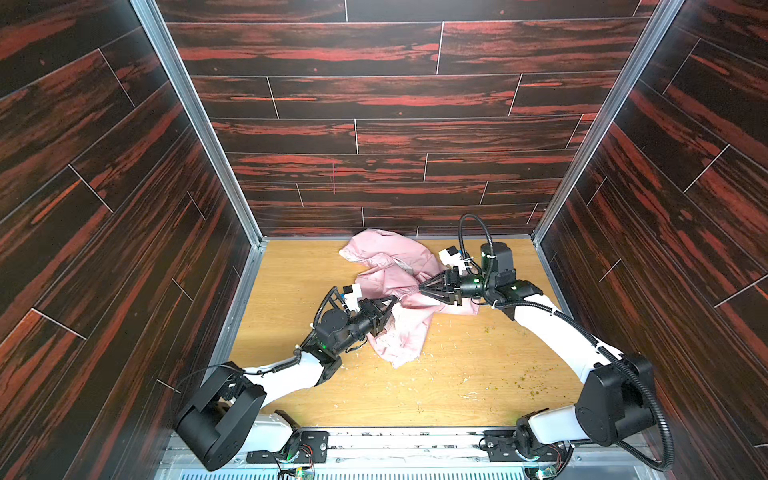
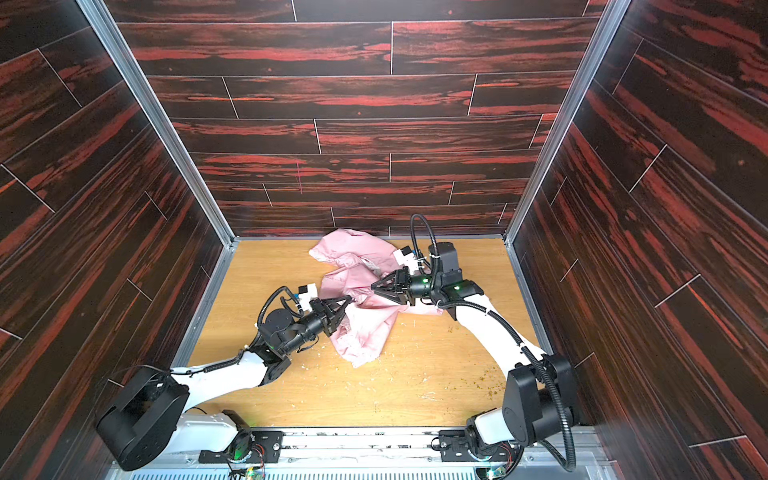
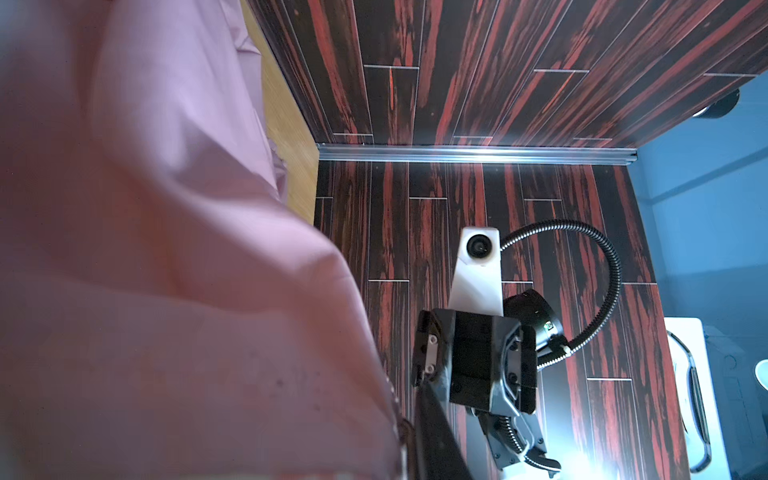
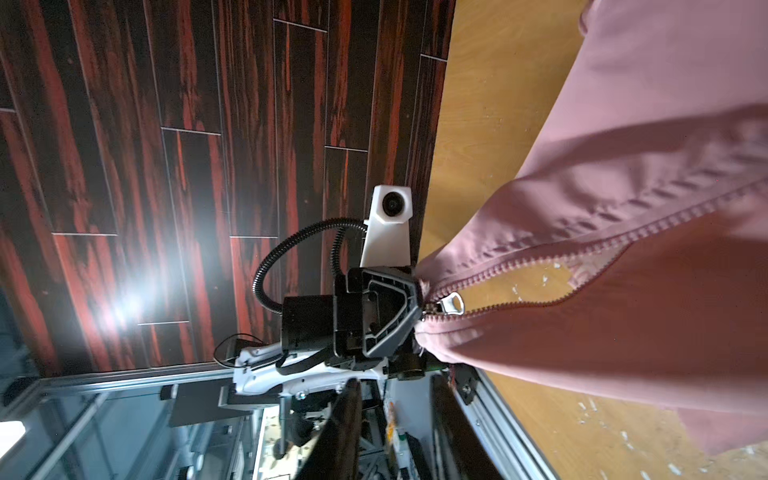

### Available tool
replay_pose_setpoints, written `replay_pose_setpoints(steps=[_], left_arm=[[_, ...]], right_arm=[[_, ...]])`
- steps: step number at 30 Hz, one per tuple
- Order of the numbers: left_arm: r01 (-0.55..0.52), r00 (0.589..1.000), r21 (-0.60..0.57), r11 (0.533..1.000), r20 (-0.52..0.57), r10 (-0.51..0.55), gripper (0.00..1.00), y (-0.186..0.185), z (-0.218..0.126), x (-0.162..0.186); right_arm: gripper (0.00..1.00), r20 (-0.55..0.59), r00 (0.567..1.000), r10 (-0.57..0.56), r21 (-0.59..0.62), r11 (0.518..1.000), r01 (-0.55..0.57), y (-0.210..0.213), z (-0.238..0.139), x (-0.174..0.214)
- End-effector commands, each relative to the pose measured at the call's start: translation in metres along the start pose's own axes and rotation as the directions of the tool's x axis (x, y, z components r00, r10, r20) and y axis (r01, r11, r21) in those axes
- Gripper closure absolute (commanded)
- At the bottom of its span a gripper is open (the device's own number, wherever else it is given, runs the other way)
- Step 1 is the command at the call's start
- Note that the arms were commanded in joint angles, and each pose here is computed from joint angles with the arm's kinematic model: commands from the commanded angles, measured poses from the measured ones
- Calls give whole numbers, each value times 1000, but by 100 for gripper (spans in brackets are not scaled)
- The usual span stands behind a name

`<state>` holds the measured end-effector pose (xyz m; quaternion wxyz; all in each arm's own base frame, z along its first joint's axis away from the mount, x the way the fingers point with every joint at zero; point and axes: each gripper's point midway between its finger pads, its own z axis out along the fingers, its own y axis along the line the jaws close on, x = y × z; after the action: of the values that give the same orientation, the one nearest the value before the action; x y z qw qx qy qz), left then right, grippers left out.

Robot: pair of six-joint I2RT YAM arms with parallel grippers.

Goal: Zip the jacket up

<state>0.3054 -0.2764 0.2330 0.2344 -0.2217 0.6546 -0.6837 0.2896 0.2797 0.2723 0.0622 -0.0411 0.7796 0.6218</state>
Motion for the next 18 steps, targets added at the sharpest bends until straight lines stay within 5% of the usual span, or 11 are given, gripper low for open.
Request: replay_pose_setpoints(steps=[1,8,18], left_arm=[[-6,998,95,995,-63,12,100,-28,9,6],[37,983,108,994,-182,-17,100,-34,22,20],[57,977,151,987,-211,-24,100,-44,24,23]], right_arm=[[69,-68,998,17,-63,998,-21,2,8,10],[63,-65,997,29,-43,999,-32,-13,13,12],[63,-29,999,46,-31,998,-47,-22,15,2]])
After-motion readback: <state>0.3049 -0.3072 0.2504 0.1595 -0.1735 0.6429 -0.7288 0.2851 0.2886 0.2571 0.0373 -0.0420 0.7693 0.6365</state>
